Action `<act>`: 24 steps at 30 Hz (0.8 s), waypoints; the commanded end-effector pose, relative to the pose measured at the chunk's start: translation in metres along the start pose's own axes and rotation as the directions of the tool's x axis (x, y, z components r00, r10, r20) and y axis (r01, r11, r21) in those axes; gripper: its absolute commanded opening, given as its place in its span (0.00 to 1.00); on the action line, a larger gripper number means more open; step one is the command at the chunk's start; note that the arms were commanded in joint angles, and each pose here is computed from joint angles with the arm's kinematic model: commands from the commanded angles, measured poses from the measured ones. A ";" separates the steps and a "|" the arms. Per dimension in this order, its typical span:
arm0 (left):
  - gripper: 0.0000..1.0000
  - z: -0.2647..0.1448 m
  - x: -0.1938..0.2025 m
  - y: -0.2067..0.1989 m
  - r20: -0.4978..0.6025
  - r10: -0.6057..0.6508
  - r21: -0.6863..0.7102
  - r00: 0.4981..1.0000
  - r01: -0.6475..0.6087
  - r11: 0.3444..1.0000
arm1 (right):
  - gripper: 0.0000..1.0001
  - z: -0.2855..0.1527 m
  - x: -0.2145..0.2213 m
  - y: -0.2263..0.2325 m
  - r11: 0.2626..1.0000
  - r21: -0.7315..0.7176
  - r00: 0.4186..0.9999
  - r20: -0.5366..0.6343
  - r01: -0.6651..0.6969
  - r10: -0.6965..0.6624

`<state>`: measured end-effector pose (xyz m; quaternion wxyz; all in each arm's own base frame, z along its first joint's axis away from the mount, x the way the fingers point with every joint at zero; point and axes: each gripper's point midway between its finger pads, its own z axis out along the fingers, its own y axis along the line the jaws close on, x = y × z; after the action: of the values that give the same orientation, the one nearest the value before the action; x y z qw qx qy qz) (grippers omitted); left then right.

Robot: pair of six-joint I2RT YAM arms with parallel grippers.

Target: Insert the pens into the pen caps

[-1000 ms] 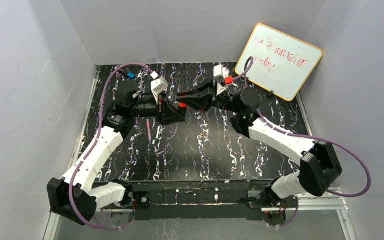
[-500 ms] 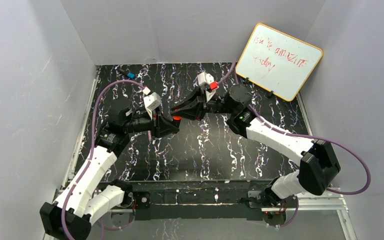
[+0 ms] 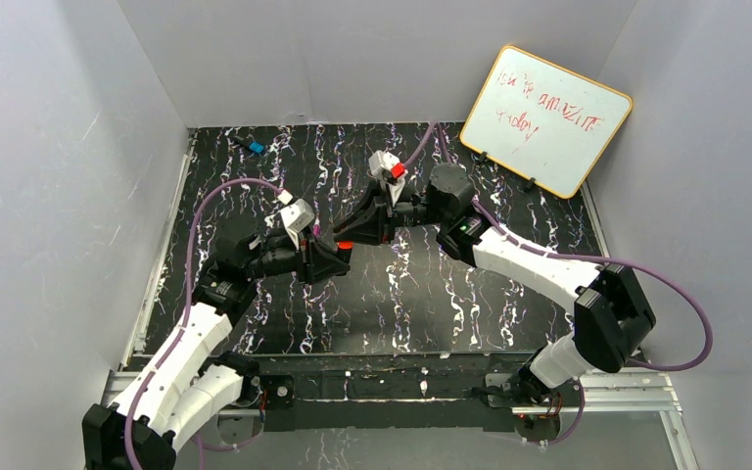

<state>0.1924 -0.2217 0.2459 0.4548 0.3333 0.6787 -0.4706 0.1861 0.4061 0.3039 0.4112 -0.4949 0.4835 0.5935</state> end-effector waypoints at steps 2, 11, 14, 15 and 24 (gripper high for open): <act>0.00 -0.030 -0.160 -0.042 0.463 0.448 -0.128 0.765 -0.442 0.888 | 0.01 -0.017 0.139 0.067 0.831 -0.111 0.794 -0.383 -0.546 0.471; 0.00 -0.042 -0.189 -0.047 0.477 0.536 -0.224 0.696 -0.493 0.841 | 0.02 -0.021 0.161 0.078 0.791 -0.107 0.750 -0.417 -0.602 0.514; 0.00 -0.045 -0.195 -0.049 0.486 0.548 -0.239 0.680 -0.500 0.832 | 0.02 -0.022 0.170 0.082 0.776 -0.103 0.732 -0.430 -0.622 0.529; 0.00 -0.046 -0.196 -0.050 0.488 0.552 -0.244 0.676 -0.502 0.830 | 0.02 -0.023 0.172 0.084 0.772 -0.102 0.727 -0.434 -0.627 0.533; 0.00 -0.054 -0.209 -0.056 0.503 0.583 -0.278 0.638 -0.519 0.808 | 0.02 -0.030 0.191 0.097 0.727 -0.107 0.679 -0.468 -0.679 0.566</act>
<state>0.1997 -0.2206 0.2387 0.4689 0.3370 0.6806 -0.4509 0.1865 0.4062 0.2857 0.4275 -0.4848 0.4694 0.6015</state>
